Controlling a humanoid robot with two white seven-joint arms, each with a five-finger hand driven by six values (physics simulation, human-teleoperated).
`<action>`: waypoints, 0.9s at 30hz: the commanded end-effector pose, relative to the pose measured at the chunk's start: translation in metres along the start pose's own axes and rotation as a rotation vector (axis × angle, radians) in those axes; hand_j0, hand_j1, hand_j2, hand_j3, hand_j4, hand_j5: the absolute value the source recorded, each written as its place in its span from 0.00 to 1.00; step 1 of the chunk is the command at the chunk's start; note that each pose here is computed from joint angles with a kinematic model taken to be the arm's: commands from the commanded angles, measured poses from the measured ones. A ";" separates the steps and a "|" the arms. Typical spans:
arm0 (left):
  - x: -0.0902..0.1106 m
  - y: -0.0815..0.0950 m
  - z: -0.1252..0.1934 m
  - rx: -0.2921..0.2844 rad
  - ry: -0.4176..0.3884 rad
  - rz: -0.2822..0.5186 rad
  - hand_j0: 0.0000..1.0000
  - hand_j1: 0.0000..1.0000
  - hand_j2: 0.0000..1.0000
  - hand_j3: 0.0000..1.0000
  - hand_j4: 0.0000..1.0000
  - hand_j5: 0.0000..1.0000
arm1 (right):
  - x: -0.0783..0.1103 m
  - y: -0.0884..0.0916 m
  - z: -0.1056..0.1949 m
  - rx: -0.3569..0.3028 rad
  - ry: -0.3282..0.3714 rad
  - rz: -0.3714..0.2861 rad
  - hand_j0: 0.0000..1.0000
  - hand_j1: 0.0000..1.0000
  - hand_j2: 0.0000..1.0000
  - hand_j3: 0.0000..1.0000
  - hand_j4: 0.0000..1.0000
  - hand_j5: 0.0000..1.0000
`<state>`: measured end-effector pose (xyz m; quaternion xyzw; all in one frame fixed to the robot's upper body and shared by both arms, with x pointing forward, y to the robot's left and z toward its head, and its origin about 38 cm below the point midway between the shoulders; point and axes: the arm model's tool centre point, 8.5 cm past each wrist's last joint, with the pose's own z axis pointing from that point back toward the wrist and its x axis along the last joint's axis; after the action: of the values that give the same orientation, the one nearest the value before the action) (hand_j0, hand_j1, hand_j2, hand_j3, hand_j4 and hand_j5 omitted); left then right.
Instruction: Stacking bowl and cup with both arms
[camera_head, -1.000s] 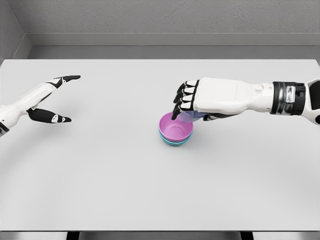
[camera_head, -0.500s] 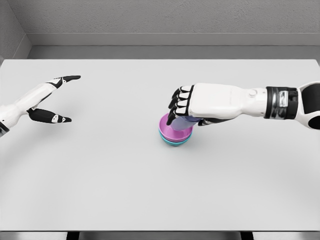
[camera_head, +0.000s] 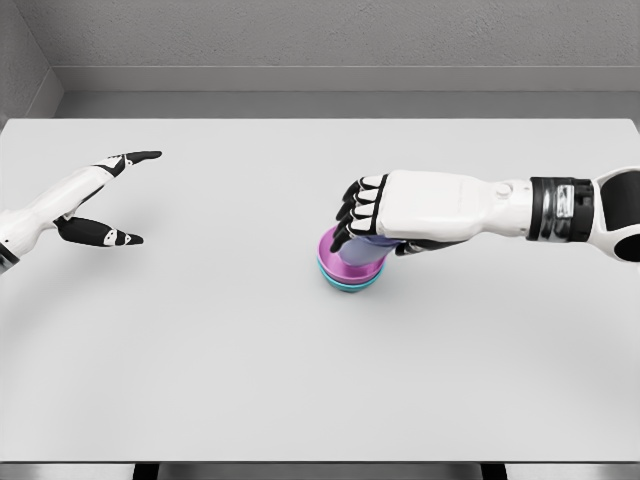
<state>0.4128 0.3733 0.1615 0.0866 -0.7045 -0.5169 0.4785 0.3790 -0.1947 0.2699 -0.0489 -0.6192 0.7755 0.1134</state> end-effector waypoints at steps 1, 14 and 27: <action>0.000 0.001 0.000 0.005 -0.002 0.006 1.00 1.00 1.00 1.00 1.00 1.00 | 0.000 -0.001 0.000 -0.004 0.001 -0.005 0.88 0.88 0.88 0.88 0.88 0.88; 0.001 0.001 0.000 0.005 -0.003 0.005 1.00 1.00 1.00 1.00 1.00 1.00 | -0.002 -0.004 0.003 -0.009 0.007 0.003 1.00 1.00 1.00 1.00 1.00 1.00; 0.001 -0.002 0.001 0.002 -0.003 0.007 1.00 1.00 1.00 1.00 1.00 1.00 | -0.043 -0.005 0.105 0.071 0.286 -0.025 1.00 1.00 1.00 1.00 1.00 1.00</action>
<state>0.4106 0.3723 0.1596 0.0847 -0.7041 -0.5175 0.4788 0.3932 -0.2824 0.2913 -0.1302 -0.5784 0.7831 0.1875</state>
